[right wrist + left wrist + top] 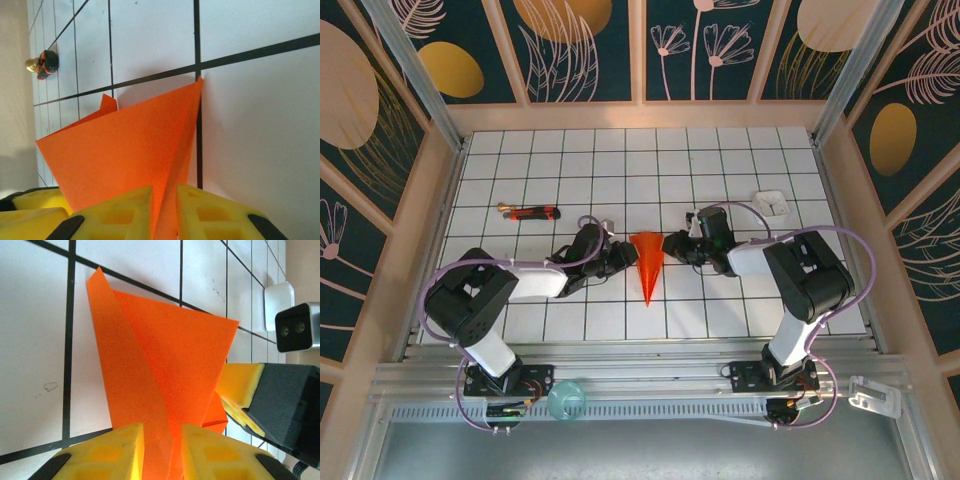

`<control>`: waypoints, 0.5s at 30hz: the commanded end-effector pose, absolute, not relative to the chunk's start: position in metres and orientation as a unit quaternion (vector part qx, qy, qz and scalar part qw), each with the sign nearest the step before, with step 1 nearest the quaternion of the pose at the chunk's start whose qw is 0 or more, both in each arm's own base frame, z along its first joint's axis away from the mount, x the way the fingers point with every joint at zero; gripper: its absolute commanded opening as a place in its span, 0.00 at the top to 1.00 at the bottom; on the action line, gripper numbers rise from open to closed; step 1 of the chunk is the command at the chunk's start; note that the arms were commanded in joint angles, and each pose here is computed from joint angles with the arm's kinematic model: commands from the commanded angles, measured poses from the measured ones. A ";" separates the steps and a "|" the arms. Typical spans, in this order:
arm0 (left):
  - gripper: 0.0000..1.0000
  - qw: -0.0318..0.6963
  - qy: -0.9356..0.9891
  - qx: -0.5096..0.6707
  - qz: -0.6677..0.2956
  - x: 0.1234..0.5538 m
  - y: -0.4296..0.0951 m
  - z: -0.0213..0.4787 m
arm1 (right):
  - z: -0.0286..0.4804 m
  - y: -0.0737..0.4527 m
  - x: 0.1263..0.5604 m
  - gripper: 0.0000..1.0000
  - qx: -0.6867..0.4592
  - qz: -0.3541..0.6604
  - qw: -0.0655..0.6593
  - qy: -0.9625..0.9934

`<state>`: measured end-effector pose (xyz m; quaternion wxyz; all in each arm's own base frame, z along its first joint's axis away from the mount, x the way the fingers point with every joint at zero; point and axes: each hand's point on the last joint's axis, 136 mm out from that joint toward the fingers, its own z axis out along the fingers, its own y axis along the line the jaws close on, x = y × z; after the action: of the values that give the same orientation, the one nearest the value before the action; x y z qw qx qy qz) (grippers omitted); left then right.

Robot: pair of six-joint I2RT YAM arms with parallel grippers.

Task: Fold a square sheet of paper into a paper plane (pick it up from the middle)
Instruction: Turn over a paper plane at the center of the table.

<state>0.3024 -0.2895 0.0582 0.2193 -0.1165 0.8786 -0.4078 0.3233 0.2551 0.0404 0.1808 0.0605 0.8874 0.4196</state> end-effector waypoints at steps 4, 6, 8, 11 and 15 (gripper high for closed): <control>0.74 0.223 0.892 -0.108 -0.378 0.302 -0.279 0.052 | 0.035 0.252 0.325 0.81 0.051 0.406 0.178 0.895; 0.74 0.218 0.891 -0.104 -0.383 0.301 -0.281 0.052 | 0.034 0.251 0.324 0.81 0.050 0.403 0.178 0.896; 0.74 0.217 0.891 -0.100 -0.387 0.300 -0.283 0.052 | 0.034 0.251 0.324 0.81 0.048 0.399 0.180 0.898; 0.76 0.215 0.897 -0.100 -0.373 0.300 -0.279 0.047 | 0.032 0.249 0.325 0.81 0.043 0.392 0.182 0.901; 0.80 0.209 0.903 -0.110 -0.360 0.297 -0.271 0.038 | 0.027 0.248 0.325 0.84 0.040 0.384 0.179 0.905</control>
<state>0.2963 -0.2800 0.0459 0.2092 -0.1064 0.8954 -0.3784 0.3181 0.2505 0.0311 0.1727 0.0463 0.8994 0.3989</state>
